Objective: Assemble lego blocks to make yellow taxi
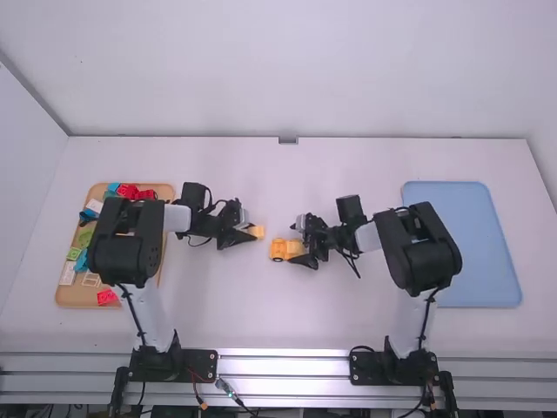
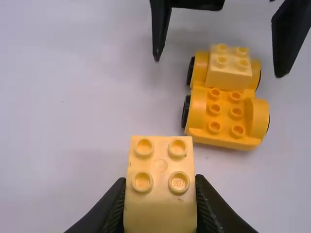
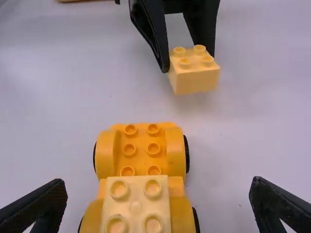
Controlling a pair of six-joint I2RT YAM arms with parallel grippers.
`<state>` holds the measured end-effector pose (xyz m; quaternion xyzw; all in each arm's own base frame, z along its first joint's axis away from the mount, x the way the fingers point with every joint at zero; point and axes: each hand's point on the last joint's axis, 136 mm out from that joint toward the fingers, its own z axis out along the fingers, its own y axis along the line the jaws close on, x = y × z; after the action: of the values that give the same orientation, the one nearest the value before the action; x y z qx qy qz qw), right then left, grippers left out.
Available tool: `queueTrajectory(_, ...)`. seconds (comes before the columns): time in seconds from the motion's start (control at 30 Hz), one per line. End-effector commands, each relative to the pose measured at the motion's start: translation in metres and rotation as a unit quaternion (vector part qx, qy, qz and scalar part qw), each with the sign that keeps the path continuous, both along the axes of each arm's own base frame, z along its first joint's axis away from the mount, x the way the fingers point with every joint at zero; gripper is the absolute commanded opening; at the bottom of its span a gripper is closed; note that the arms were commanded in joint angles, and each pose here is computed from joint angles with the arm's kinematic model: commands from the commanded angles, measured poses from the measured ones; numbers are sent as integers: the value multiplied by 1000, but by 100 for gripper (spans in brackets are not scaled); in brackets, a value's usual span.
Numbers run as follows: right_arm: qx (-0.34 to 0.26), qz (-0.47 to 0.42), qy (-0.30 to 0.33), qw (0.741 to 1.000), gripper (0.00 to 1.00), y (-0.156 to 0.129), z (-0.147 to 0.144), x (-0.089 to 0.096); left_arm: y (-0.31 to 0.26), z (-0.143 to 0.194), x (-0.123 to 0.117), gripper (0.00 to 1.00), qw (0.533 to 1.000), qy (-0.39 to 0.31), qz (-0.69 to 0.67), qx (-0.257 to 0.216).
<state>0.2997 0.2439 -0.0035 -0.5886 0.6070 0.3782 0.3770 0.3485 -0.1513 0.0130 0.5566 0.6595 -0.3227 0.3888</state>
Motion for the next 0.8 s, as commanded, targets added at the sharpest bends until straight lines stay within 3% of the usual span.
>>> queueTrajectory(0.0, -4, 6, 15, 1000, 99, 2, -15, -8, -13, 7, -3, 2, 1000, 2, -18, -15)
queueTrajectory(0.3, -4, 6, 15, 1000, 98, 2, -24, -7, -40, 18, -16, 2, 998, -6, -55, -14)
queueTrajectory(0.77, -32, -10, 15, 999, 59, -3, -34, -4, -56, 22, -23, 2, 997, -21, -78, 4)
